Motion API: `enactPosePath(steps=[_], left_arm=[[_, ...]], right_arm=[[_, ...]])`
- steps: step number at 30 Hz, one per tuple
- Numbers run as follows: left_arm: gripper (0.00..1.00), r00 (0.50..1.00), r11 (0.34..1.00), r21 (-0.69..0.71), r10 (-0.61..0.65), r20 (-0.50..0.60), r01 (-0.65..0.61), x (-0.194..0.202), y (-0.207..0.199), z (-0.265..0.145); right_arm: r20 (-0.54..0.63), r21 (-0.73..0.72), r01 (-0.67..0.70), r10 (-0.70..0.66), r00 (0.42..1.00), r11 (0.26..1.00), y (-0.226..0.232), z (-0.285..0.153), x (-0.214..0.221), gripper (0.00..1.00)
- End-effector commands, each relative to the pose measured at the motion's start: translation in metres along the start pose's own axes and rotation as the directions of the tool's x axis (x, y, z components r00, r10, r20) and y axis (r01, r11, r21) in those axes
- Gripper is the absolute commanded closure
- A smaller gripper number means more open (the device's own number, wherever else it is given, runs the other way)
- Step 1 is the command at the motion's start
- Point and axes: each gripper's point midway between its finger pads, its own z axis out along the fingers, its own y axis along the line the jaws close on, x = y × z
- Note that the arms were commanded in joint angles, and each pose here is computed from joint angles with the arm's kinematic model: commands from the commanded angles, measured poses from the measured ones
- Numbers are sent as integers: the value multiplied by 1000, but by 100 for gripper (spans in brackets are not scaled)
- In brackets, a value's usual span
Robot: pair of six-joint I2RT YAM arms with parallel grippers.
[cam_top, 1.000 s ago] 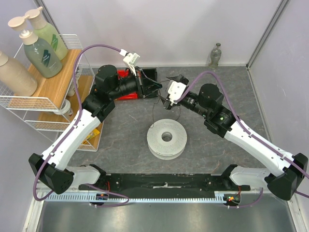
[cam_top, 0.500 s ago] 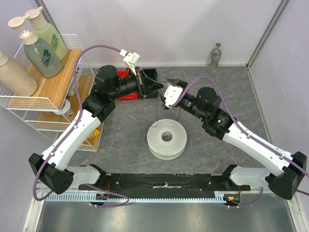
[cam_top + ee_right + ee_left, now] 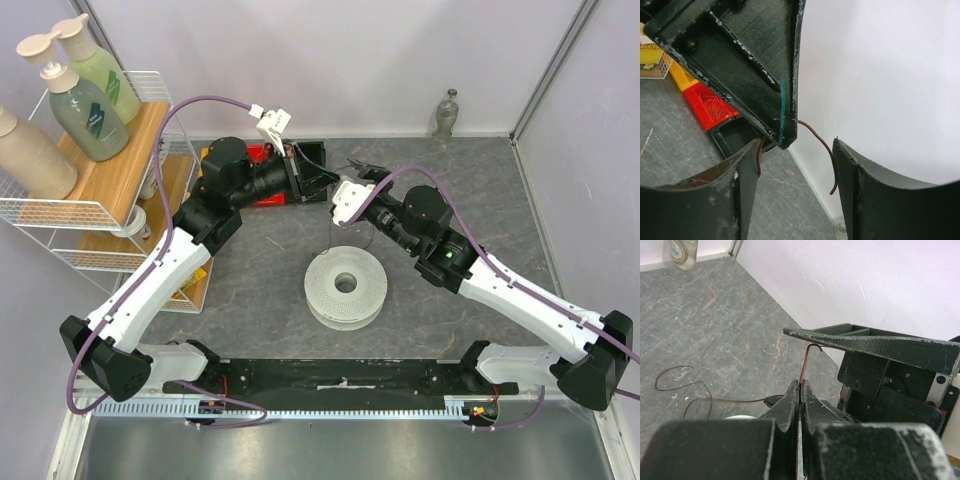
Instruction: Wrap the cables
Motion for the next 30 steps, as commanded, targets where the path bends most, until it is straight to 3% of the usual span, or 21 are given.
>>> enactPosePath(steps=[1,5,9,14,20,22,25,30], left_arm=[[98,999,1000,-20,5,45,-4,-12,-5,-5],[98,998,1000,-25,16,53,-15,-15,-5,-7],[98,998,1000,13,26,51,-26,-15,-14,-9],[98,998,998,40,44,48,-45,-14,-19,-13],[98,997,994,78,76,32,-78,-9,-24,-17],[84,996,990,105,91,24,-93,-9,-28,-17],[44,994,984,142,109,22,-111,-15,-32,-22],[40,989,977,158,141,41,-146,-34,-21,-37]], right_arm=[[17,37,37,-38,999,999,-10,-2,-8,43],[5,15,55,-55,998,998,-5,-6,-4,63],[-2,12,39,-39,999,999,-5,-8,-2,72],[9,11,2,-2,1000,1000,-7,-9,-6,97],[15,6,-99,99,995,995,-17,-10,-4,100],[24,-18,-124,124,992,992,-16,-11,-3,100],[19,-43,-156,157,987,987,-15,-13,0,100],[20,-75,-185,187,982,980,-13,-20,2,100]])
